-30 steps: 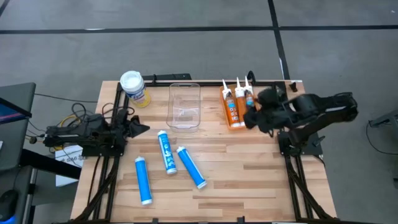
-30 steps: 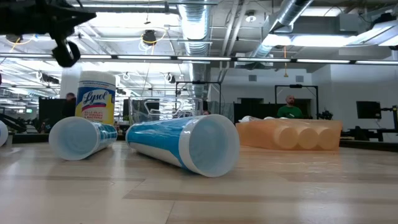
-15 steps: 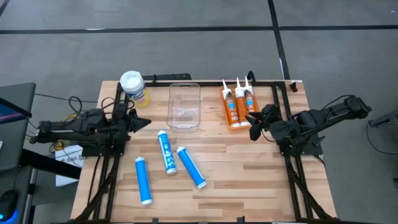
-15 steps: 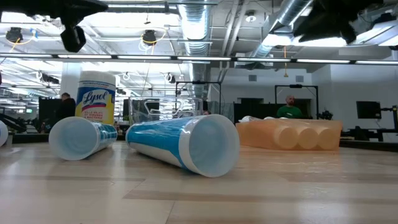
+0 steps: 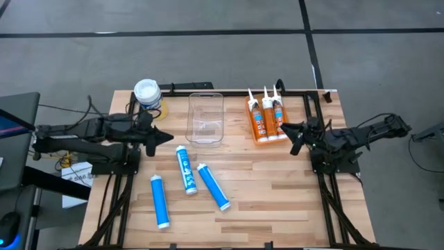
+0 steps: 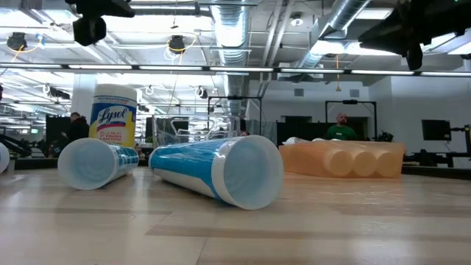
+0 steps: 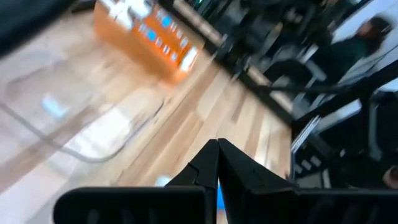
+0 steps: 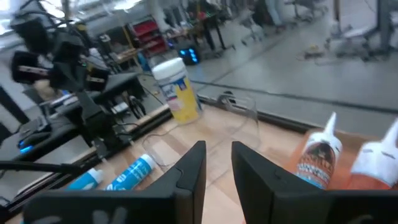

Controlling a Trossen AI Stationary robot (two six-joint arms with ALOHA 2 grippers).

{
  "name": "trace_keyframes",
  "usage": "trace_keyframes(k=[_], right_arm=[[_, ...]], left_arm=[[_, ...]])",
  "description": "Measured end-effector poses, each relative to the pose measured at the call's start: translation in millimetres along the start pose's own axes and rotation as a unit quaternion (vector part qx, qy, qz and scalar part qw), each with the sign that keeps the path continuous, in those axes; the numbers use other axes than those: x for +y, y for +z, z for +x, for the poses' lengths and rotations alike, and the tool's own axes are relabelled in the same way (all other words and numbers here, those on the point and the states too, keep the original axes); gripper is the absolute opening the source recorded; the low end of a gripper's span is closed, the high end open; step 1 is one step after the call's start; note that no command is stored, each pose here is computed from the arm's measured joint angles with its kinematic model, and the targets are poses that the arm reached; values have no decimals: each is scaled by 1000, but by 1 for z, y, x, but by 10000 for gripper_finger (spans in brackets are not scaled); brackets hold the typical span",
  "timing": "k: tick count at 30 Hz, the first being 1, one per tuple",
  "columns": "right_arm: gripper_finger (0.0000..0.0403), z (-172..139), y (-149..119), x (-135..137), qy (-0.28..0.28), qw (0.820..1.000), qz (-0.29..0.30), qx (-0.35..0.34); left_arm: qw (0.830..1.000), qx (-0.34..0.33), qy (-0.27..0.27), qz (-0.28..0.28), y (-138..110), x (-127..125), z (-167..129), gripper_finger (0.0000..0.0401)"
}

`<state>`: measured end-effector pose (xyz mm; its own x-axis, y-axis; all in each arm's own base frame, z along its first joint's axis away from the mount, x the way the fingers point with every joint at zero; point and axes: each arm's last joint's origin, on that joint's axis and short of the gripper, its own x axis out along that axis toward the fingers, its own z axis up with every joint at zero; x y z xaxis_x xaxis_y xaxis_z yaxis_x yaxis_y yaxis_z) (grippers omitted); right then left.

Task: Pick & place silicon tubes, Sealant and Lysol wipes
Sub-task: Put the left blue sealant into the transparent bin

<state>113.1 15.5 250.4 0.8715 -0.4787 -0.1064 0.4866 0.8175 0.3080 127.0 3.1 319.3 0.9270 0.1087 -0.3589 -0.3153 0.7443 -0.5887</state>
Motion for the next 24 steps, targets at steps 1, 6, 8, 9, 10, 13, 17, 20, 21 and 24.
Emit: trace_keyframes(k=[1, 6, 8, 9, 10, 13, 17, 20, 21, 24], right_arm=[[67, -1, -2, -2, 7, 1000, -4, -4], [66, -4, -12, -10, 14, 1000, -5, -25], [66, -4, -16, -12, 12, 1000, -7, -24], [66, -4, -17, -13, 11, 1000, -8, -24], [66, -4, -18, -13, 11, 1000, -9, -23], [66, -3, -22, -14, 9, 1000, -14, -19], [66, -3, -22, -14, 9, 1000, -13, -19], [66, -3, -22, -14, 9, 1000, -13, -19], [66, -3, -22, -14, 9, 1000, -14, -19], [66, -3, -22, -14, 9, 1000, -13, -20]], left_arm=[[1000, 16, 7, -1, 2, -2, 1, 0], [992, 111, 52, -15, 2, -8, 7, 0], [983, 161, 79, -25, -2, -9, 10, 0], [978, 186, 93, -34, -5, -9, 12, 0], [971, 210, 107, -45, -8, -9, 14, 0], [947, 275, 142, -88, -20, -9, 19, 0], [908, 344, 183, -156, -33, -10, 21, 0], [890, 370, 195, -180, -39, -13, 20, 0], [887, 375, 197, -183, -41, -15, 20, 0], [883, 383, 197, -184, -45, -18, 19, 0]])
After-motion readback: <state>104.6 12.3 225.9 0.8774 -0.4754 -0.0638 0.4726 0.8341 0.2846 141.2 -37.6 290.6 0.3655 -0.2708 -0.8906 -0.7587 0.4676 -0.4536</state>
